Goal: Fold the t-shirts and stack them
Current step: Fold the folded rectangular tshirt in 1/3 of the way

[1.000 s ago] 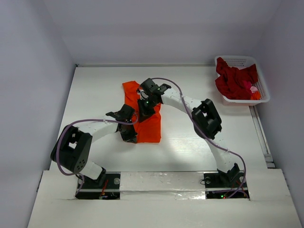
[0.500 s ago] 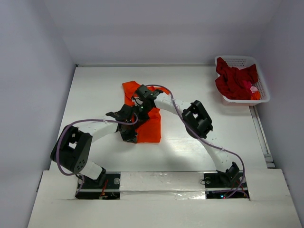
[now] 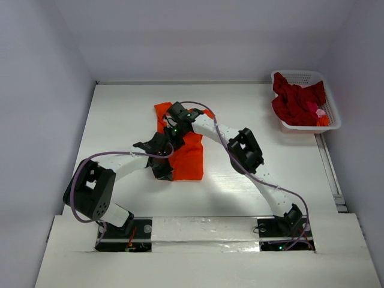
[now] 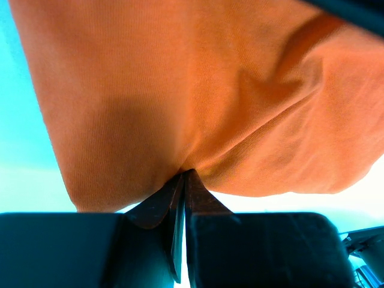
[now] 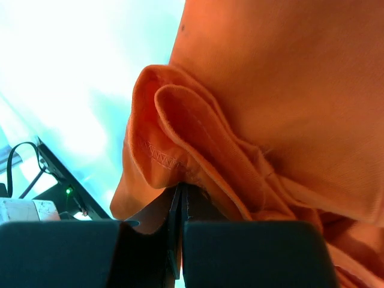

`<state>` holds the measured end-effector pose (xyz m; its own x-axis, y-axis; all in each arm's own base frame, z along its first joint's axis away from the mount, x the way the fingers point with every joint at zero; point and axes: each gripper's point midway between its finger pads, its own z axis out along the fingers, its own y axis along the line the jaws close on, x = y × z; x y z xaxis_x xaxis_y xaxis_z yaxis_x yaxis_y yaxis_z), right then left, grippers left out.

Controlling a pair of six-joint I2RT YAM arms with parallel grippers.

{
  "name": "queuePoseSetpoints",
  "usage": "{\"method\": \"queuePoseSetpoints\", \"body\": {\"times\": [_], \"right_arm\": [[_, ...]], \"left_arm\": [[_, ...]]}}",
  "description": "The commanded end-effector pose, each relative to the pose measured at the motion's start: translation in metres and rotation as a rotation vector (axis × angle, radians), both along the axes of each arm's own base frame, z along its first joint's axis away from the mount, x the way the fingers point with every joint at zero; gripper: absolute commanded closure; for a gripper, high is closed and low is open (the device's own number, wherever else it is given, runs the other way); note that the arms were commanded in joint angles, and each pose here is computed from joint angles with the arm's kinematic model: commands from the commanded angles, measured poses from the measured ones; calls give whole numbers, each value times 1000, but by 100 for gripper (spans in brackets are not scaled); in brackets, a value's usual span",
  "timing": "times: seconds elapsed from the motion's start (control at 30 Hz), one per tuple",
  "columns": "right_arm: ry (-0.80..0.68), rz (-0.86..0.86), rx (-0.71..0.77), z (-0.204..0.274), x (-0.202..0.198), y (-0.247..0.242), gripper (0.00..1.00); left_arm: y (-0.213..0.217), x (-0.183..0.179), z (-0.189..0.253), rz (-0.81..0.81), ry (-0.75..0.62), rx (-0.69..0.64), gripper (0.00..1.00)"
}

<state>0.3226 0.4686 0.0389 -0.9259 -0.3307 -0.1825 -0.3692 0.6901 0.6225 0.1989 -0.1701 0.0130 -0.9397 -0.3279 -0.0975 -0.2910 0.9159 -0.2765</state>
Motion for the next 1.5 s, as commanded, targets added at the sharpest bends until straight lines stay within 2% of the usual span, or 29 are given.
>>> {"method": "queuePoseSetpoints", "body": {"times": [0.0, 0.67, 0.9, 1.13, 1.4, 1.47], "right_arm": [[-24, -39, 4, 5, 20, -5, 100], [-89, -192, -10, 11, 104, -67, 100], [-74, -187, 17, 17, 103, -68, 100], [-142, -194, 37, 61, 93, -80, 100], [-215, -135, 54, 111, 56, -70, 100], [-200, -98, 52, 109, 37, -60, 100]], "left_arm": [[29, -42, -24, -20, 134, 131, 100], [29, -46, -23, -21, 145, 124, 100], [28, -49, -23, -26, 147, 122, 100], [27, -47, -22, -28, 143, 120, 100], [25, -44, -21, -21, 139, 118, 100], [26, -45, -21, -21, 140, 120, 100]]}}
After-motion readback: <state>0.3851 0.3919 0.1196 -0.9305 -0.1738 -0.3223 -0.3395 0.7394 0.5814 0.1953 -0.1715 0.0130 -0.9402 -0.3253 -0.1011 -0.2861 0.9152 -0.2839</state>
